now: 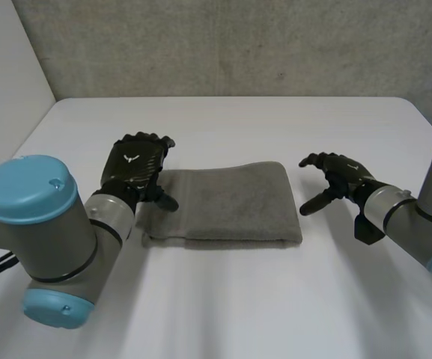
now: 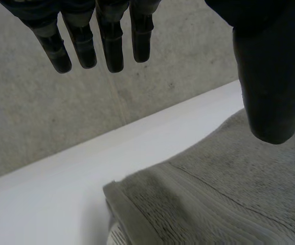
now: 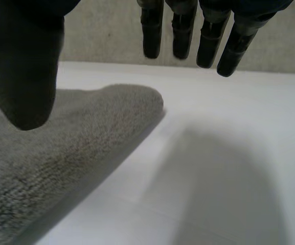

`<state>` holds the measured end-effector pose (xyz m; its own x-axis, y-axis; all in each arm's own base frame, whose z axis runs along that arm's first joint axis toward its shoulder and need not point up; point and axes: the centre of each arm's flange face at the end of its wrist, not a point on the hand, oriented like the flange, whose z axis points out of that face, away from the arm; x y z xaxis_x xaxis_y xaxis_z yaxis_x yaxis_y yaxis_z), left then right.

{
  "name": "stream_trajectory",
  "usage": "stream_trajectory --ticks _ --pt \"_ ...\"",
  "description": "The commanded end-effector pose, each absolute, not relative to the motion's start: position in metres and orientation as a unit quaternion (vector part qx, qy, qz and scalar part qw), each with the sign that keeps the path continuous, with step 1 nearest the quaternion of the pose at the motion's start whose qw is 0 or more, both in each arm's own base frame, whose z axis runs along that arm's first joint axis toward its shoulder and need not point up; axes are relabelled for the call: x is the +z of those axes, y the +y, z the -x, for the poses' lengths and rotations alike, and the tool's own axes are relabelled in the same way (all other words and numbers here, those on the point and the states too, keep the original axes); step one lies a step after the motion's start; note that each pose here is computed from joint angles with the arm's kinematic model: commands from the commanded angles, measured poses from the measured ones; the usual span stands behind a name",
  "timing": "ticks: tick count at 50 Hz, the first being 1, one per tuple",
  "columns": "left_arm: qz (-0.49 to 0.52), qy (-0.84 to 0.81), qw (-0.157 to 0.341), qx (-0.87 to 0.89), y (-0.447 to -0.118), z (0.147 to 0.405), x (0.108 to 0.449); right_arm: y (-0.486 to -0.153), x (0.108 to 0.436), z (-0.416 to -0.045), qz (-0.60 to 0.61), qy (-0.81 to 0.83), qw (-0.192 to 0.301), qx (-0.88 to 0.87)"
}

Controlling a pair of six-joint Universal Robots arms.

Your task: Fold the towel.

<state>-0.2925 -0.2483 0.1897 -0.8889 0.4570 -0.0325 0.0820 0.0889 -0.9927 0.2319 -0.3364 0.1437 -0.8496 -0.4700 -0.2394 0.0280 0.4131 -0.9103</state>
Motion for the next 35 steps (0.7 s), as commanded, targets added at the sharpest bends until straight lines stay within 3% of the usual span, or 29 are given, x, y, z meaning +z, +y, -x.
stream_trajectory --ticks 1,35 --pt "0.181 -0.732 0.148 0.640 -0.253 0.287 0.187 -0.348 0.126 -0.246 0.147 0.822 0.241 -0.494" --pt "0.177 -0.733 0.145 0.641 -0.253 0.284 0.187 -0.353 0.105 -0.259 0.156 0.831 0.234 -0.480"
